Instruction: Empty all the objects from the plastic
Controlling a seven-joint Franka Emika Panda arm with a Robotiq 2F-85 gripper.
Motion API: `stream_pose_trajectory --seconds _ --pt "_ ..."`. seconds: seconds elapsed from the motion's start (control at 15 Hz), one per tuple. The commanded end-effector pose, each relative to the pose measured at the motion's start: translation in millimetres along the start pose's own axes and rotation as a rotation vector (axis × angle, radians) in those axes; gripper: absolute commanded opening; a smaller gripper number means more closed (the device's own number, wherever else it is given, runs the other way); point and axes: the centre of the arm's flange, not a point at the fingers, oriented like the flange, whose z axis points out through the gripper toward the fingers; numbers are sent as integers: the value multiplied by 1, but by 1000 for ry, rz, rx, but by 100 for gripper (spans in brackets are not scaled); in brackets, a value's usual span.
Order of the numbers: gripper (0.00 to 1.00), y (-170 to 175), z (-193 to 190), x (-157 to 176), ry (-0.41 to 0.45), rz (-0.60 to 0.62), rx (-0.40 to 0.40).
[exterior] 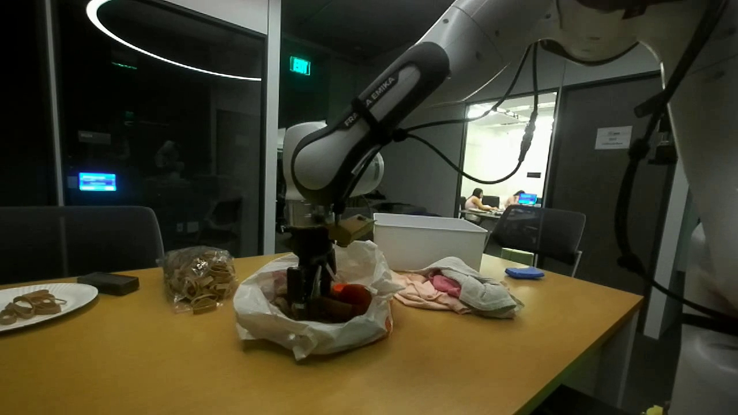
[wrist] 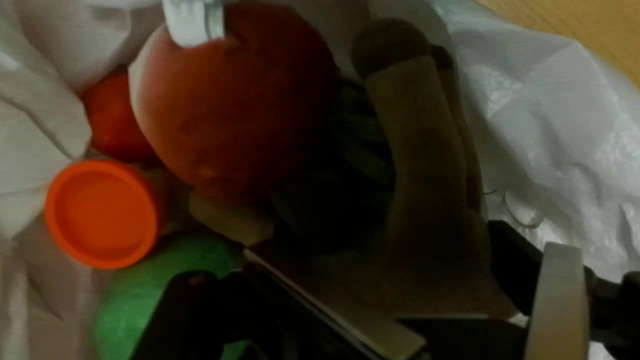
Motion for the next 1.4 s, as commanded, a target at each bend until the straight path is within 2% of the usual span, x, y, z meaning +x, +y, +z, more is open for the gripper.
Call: stream_pose_trajectory --seconds 0.0,0.2,0.53,0.6,0.73,0.87,1.0,1.33 --pt "66 2 6 22 -7 -42 22" --pt "43 0 -13 21 -16 -47 25" --pt "8 13 -73 6 8 -8 54" --pt "5 16 -86 0 20 1 62" --pt "9 22 -118 -16 46 20 51" --pt "8 27 -151 -42 50 34 31" --pt "10 31 -177 -66 54 34 68" --pt "11 33 -212 -132 -54 83 153"
